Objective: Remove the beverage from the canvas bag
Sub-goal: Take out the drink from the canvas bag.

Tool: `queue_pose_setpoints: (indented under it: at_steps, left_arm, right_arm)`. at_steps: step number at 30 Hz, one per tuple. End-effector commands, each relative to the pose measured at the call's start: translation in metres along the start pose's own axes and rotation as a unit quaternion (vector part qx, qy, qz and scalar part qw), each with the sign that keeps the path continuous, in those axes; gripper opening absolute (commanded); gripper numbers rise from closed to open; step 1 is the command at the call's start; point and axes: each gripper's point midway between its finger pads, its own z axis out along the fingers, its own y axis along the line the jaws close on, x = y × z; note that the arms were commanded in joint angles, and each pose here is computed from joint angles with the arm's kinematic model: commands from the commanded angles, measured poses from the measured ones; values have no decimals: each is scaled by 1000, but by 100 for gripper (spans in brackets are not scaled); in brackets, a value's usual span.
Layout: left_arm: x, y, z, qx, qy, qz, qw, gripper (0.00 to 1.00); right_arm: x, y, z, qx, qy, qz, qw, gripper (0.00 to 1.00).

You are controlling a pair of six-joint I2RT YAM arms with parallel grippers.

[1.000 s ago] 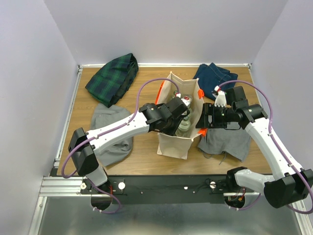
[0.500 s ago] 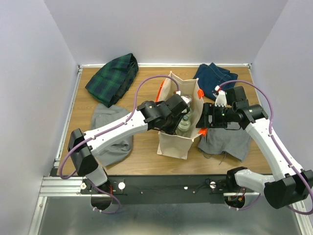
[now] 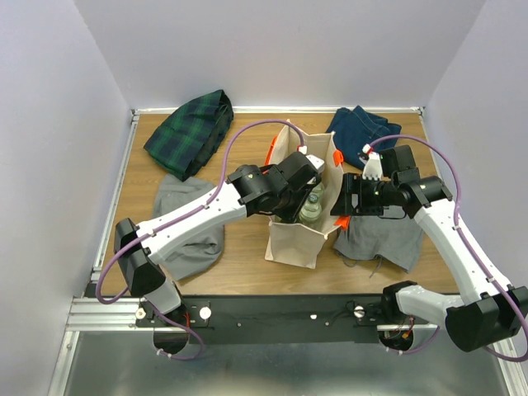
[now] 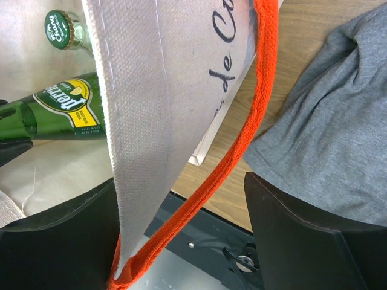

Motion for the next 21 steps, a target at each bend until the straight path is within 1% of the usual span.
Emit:
queue_pose_setpoints:
  at_steps: [1, 6, 10, 21]
  left_arm:
    - [-39, -3, -31, 9, -81, -3, 997, 0]
    - [-43, -2, -37, 8, -84, 1, 996, 0]
    - [-55, -3, -51, 10, -94, 6, 996, 0]
    - [-60, -6, -62, 17, -99, 9, 995, 0]
  right_arm:
    - [-11, 0, -5, 10, -21, -13, 1000, 85]
    - [-11, 0, -4, 9, -20, -12, 1000, 85]
    - [-13, 1, -4, 9, -22, -14, 1000, 85]
    - [-15, 2, -4, 8, -22, -16, 1000, 85]
